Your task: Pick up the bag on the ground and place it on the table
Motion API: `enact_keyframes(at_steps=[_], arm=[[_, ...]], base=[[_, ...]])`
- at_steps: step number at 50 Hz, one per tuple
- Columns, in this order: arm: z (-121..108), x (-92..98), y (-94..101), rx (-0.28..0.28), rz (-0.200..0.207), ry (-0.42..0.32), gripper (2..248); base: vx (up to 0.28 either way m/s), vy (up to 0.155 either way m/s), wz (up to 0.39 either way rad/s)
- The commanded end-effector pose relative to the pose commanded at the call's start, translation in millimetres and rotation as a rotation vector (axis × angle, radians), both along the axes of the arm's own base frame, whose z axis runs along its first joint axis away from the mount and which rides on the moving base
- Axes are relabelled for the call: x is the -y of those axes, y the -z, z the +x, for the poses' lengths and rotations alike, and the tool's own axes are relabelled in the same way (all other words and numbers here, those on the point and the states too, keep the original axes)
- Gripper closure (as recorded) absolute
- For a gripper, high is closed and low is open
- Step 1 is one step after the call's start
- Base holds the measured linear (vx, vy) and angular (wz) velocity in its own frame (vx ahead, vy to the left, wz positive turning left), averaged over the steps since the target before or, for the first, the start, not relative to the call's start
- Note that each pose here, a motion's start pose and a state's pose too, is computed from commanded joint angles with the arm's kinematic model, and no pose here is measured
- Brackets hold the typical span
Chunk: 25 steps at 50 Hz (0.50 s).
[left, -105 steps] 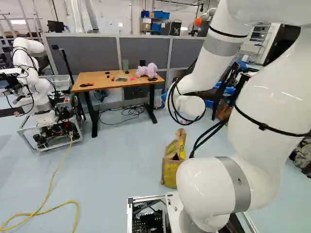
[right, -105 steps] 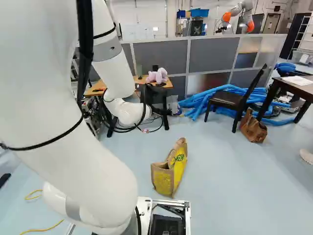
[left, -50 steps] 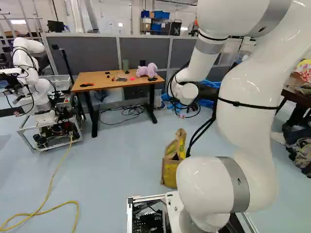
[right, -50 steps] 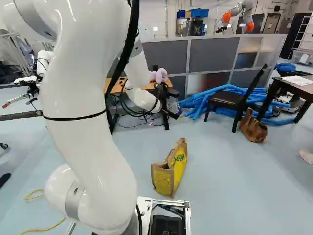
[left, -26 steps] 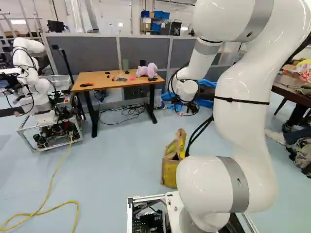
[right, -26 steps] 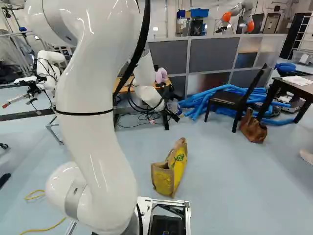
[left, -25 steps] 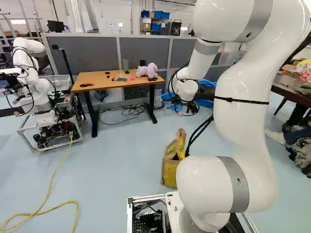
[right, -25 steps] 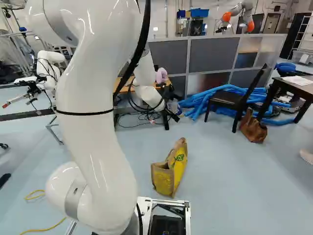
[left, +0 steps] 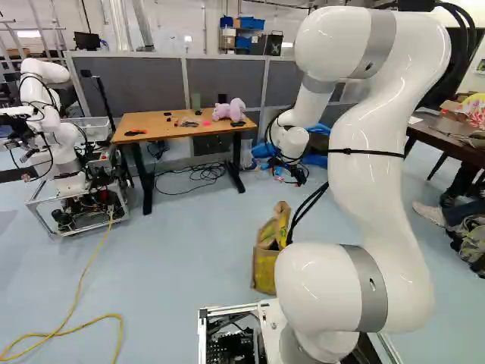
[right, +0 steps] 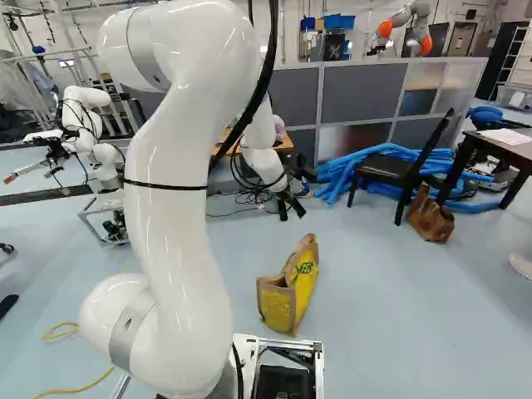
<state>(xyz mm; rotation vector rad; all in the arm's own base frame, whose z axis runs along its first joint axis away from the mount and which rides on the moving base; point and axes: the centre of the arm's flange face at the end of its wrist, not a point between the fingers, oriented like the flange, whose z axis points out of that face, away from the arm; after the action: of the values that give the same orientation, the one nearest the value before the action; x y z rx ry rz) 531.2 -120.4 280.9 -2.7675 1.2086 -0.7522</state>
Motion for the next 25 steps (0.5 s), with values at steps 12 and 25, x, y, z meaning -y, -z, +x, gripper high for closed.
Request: enact_keyframes(at_steps=[12, 25], arm=[[5, 6.1, 18.6, -0.049, 0.051, 0.033, 3], [10, 10.5, 36.9, -0.073, 0.061, 0.042, 3]], base=[[0.000, 0.000, 0.000], [0.000, 0.000, 0.000]])
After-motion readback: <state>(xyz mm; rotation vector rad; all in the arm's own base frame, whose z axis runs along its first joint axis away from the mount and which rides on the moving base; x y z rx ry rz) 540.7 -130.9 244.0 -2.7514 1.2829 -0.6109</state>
